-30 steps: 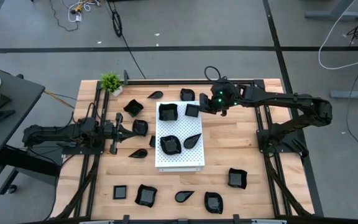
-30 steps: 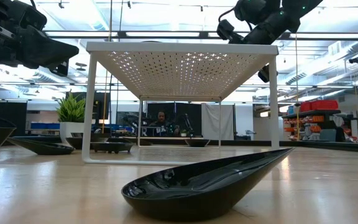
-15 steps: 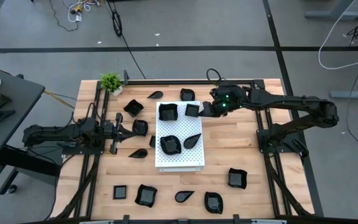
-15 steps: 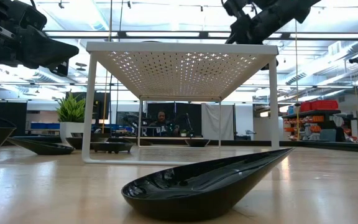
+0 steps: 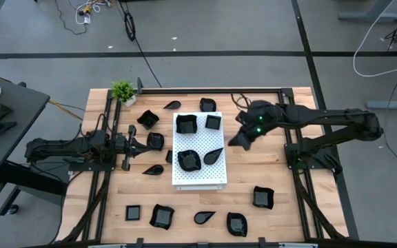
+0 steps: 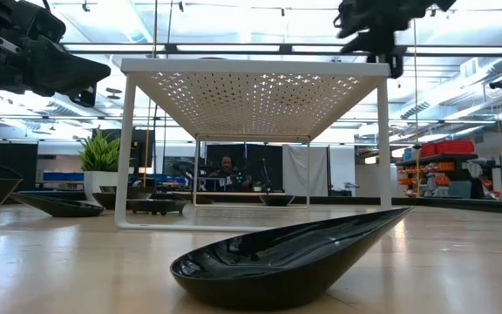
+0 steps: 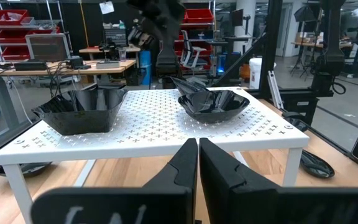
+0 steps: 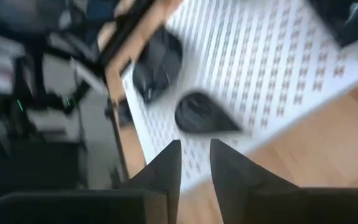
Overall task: Pick & Place Mini shaped plates
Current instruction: Stack the black distorted square plate on top of the other black distorted square plate on the shelf
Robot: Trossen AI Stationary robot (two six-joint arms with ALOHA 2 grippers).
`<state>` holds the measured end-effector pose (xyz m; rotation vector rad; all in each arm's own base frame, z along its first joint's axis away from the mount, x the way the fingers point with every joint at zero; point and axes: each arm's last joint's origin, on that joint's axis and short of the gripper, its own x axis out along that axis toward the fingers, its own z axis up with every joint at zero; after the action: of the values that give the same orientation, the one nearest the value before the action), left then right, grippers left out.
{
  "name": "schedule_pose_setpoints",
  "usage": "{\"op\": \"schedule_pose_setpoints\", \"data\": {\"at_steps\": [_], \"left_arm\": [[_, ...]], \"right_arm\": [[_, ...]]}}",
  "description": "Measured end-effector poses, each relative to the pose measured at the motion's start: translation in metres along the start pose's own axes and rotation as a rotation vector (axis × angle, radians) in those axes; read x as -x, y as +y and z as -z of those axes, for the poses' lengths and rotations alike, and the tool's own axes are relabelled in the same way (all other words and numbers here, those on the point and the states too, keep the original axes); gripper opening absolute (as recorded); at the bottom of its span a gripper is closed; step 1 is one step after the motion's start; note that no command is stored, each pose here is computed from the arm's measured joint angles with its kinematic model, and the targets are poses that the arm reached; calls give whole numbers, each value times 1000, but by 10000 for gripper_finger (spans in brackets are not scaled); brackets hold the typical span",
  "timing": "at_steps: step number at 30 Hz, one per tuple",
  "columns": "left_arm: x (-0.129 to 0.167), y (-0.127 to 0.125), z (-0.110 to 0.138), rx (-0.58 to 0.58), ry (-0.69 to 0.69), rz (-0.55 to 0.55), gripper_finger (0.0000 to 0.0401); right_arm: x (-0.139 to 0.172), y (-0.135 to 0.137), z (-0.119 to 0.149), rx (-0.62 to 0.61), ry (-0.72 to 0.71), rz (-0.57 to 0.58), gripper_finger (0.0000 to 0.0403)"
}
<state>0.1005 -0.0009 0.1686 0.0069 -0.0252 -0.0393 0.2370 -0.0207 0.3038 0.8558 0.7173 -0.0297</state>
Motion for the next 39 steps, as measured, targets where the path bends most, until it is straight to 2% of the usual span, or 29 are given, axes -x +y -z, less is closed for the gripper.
{"op": "schedule_pose_setpoints", "data": {"at_steps": [7, 11, 19, 24, 39], "left_arm": [[0, 0, 0, 0, 0, 0, 21], [0, 0, 0, 0, 0, 0, 21], [0, 0, 0, 0, 0, 0, 21], [0, 0, 0, 0, 0, 0, 21], [0, 0, 0, 0, 0, 0, 21]], "right_arm": [[6, 3, 30, 260, 194, 55, 89], [6, -2, 45, 333, 310, 133, 89], [-14, -20, 90, 340, 493, 207, 89], [-19, -17, 113, 374, 571, 209, 89], [-21, -4, 160, 419, 633, 356, 89]]}}
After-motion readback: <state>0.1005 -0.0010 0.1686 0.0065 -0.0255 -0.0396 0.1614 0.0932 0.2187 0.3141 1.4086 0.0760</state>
